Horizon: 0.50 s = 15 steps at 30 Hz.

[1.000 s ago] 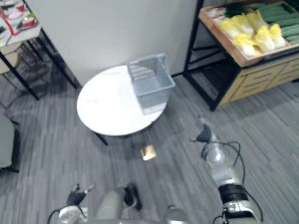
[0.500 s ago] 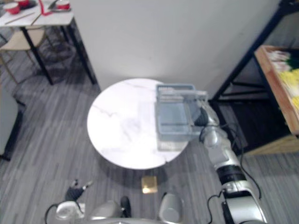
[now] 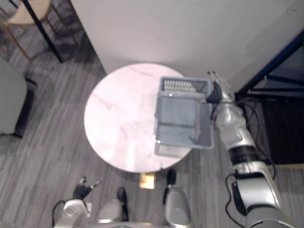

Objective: Pick vegetable in the basket

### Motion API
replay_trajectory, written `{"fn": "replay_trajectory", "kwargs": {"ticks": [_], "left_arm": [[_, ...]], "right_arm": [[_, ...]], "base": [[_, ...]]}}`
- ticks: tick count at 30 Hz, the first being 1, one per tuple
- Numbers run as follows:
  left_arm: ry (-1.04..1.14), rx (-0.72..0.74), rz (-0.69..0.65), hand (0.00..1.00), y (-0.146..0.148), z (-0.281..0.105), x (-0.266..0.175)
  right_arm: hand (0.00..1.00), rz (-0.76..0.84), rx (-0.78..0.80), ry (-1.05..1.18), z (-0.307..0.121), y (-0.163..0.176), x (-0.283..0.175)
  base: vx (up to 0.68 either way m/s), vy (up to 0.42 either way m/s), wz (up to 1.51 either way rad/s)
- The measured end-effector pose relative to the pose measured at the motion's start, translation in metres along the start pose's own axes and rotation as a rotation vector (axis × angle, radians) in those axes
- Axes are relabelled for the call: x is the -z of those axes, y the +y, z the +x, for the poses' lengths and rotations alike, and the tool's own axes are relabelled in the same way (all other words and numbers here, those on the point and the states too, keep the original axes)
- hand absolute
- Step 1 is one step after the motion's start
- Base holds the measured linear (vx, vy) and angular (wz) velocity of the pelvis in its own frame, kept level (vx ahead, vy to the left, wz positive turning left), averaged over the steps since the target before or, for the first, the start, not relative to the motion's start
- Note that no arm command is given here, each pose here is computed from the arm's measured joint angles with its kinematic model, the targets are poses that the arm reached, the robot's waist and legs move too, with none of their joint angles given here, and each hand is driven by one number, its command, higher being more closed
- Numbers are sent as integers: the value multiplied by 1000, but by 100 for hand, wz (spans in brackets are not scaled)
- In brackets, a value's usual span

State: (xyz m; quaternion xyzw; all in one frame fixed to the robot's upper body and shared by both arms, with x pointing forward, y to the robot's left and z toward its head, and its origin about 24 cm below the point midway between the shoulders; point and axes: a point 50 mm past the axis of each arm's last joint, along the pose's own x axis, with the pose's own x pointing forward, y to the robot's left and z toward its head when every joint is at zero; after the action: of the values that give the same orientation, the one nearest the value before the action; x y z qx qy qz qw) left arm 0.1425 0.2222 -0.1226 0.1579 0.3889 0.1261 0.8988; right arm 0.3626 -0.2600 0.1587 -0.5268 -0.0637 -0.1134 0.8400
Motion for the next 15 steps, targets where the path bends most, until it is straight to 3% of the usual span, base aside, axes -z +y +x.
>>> {"fn": "replay_trajectory", "kwargs": {"ticks": [9,10,15], "left_arm": [[-3,-11,1,0,-3,-1,0],[-6,-8,5,0,-3,-1,0],[-35,7,20,0,-9,0,-7]], "right_arm": [[0,-31,11,-38,22,-10,-21],[100,-31,17,-33,24,-12,-21],[100,-53,28,-21,32,-17,-24]], "base": [[10,20,3],[0,0,0],[-17,-26,0]]}}
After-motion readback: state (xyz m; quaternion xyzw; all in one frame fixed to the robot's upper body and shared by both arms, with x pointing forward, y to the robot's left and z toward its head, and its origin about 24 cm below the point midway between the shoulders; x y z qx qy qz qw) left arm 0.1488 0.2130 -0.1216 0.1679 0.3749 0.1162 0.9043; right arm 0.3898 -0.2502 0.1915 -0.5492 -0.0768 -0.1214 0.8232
